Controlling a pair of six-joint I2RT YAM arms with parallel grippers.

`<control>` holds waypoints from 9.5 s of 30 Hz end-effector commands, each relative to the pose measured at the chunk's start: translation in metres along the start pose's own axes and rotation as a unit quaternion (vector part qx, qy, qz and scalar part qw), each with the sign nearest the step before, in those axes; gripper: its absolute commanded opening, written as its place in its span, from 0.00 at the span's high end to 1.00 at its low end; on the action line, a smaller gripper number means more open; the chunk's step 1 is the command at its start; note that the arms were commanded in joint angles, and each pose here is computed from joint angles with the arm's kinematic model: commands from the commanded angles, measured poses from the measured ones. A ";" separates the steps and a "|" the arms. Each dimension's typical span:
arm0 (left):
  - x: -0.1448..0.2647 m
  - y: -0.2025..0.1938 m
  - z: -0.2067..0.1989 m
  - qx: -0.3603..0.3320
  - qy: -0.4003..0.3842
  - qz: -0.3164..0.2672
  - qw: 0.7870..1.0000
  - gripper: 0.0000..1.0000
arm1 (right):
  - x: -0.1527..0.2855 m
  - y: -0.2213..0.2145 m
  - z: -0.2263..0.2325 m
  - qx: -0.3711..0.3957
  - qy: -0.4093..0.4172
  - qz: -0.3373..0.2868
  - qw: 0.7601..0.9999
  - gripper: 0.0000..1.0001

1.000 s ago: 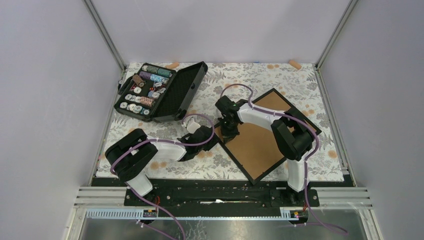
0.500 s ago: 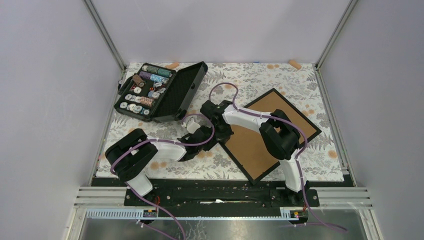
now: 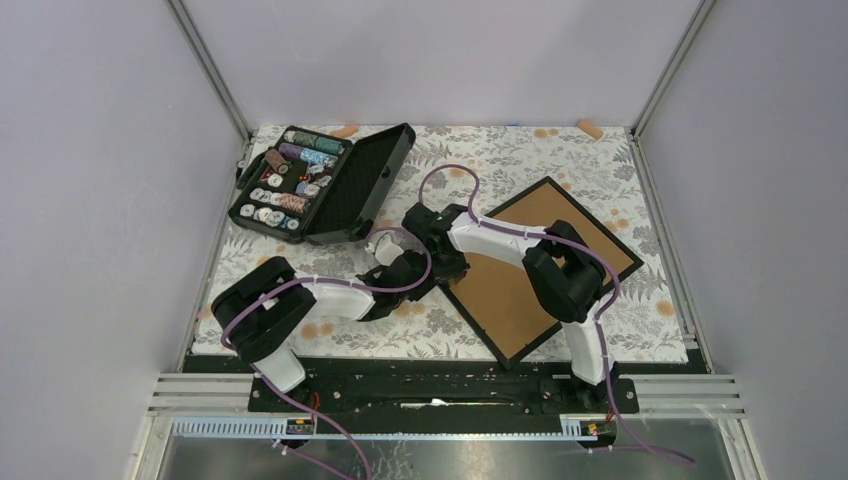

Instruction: Put the photo into the frame

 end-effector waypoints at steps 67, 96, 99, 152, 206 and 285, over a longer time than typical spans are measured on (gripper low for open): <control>0.011 -0.006 0.011 -0.099 -0.007 0.071 0.993 0.62 | 0.010 0.003 -0.029 -0.002 0.113 -0.023 0.993 0.68; -0.006 -0.015 0.056 -0.116 0.072 0.061 0.989 0.67 | -0.002 -0.012 -0.011 0.002 0.139 -0.003 0.990 0.67; -0.006 -0.016 0.059 -0.117 0.078 0.063 0.988 0.67 | -0.005 -0.016 -0.008 0.006 0.136 0.002 0.991 0.66; -0.001 -0.018 0.093 -0.111 0.156 0.060 0.980 0.74 | -0.023 -0.027 -0.034 -0.041 0.097 0.032 0.994 0.81; -0.002 -0.019 0.098 -0.117 0.164 0.064 0.977 0.78 | -0.003 0.011 -0.017 -0.046 0.143 0.001 0.989 0.72; 0.141 0.017 -0.030 -0.280 -0.197 0.112 0.933 0.18 | 0.062 -0.042 -0.214 -0.374 -0.061 -0.154 0.913 0.00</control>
Point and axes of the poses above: each gripper's point midway between its finger pads, its own x axis back along the fingers, its own z axis along the line the jaws close on, y = z × x, the point moved 5 cm from there along x, back along the fingers, and after that the axes turned 3 degrees about -x, right-handed, at the moved point
